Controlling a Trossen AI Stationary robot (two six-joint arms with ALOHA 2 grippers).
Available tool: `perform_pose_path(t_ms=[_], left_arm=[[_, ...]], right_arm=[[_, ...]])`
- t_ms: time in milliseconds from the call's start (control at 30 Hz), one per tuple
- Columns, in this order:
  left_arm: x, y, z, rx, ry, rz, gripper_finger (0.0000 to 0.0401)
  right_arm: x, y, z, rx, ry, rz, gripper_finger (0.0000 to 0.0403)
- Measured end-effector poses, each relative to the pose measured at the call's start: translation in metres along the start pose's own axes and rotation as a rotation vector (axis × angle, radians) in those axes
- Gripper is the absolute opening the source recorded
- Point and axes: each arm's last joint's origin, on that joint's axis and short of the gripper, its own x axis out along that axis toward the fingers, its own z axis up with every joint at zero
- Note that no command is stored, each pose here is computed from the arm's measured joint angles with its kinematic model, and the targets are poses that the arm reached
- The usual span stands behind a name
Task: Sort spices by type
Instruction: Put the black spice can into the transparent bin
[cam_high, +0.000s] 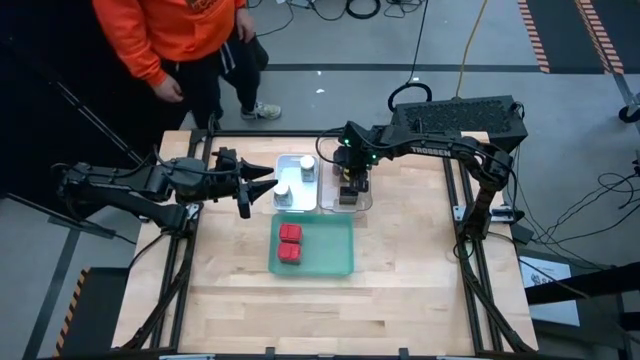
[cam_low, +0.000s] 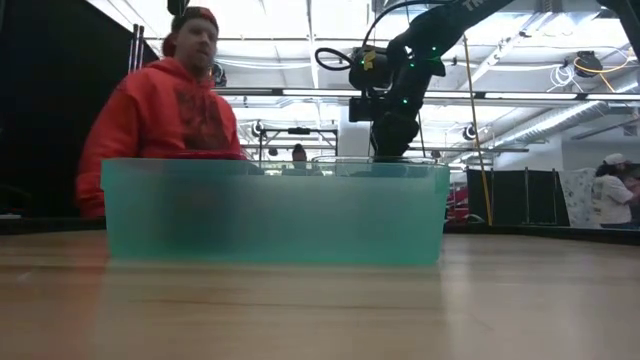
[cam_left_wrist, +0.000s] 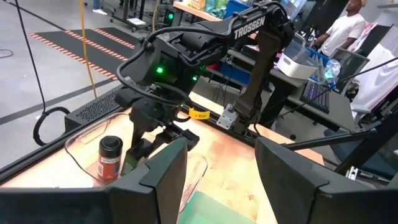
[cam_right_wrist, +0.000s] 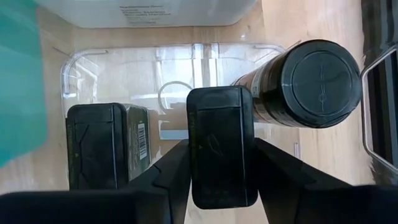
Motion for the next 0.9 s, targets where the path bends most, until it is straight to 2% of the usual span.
perform_pose_path(t_ms=[467, 633, 767, 900], left_arm=[[0.000, 0.000, 0.000, 0.000, 0.000, 0.000, 0.0196], [0.000, 0.000, 0.000, -0.006, 0.000, 0.000, 0.0196], [0.000, 0.000, 0.000, -0.006, 0.000, 0.000, 0.0196], [0.000, 0.000, 0.000, -0.004, 0.000, 0.000, 0.0196]], right_arm=[[0.000, 0.000, 0.001, 0.043, -0.006, -0.001, 0.0184], [-0.014, 0.000, 0.002, 0.064, -0.039, -0.021, 0.0186], [-0.027, 0.002, -0.001, 0.153, -0.036, -0.014, 0.0168], [-0.025, 0.000, -0.010, 0.349, 0.051, -0.003, 0.0101]])
